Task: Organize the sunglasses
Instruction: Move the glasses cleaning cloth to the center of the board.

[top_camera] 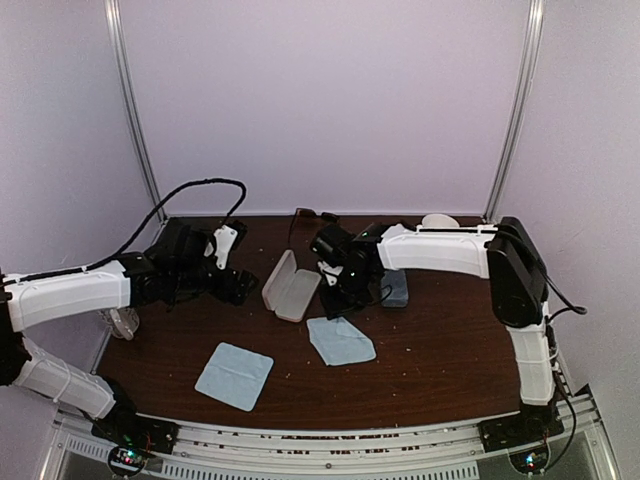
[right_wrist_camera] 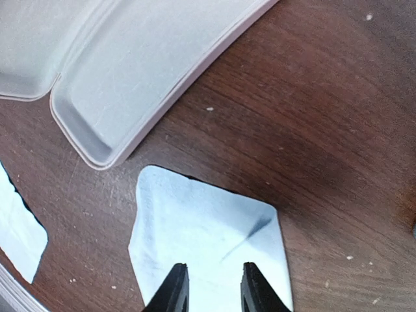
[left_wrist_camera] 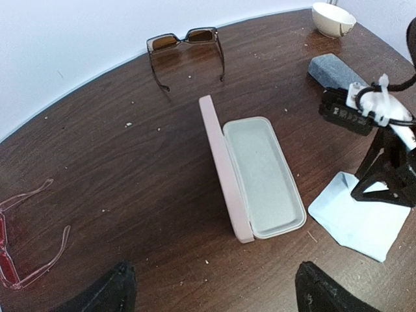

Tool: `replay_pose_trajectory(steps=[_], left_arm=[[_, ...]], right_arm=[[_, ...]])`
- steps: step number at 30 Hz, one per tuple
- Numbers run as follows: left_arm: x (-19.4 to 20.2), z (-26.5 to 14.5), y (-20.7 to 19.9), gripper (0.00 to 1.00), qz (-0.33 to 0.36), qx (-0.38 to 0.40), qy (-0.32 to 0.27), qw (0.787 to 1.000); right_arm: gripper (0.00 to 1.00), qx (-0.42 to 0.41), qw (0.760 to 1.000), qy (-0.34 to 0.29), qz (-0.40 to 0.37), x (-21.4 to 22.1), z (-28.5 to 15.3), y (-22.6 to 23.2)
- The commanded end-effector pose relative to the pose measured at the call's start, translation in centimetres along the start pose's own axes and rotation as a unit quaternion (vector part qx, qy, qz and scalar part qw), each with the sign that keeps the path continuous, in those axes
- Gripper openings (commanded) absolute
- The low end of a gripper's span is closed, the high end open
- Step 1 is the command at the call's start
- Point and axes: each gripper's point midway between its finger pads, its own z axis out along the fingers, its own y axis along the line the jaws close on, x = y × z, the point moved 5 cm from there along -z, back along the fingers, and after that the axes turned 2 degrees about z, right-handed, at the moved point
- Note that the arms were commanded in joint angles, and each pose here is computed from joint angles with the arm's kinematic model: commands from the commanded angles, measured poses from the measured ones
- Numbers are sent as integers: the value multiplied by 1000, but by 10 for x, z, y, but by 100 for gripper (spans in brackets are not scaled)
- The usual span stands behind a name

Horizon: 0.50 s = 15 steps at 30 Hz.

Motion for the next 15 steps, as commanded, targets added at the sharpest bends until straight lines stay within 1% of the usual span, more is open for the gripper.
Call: replay_pose_trajectory(steps=[1, 7, 11, 15], left_arm=[[-18, 1, -5, 88, -1, 9, -23, 1000], [-15, 5, -7, 88, -3, 9, -20, 1000], [-12, 7, -7, 88, -2, 7, -16, 1000], [-9, 8, -6, 88, -1, 4, -14, 1000]], right_arm=[[29, 18, 999, -26, -23, 0, -30, -10], [27, 18, 999, -17, -28, 6, -23, -13], [25, 19, 999, -9, -43, 8, -19, -6], [24, 39, 998, 9, -54, 11, -11, -4]])
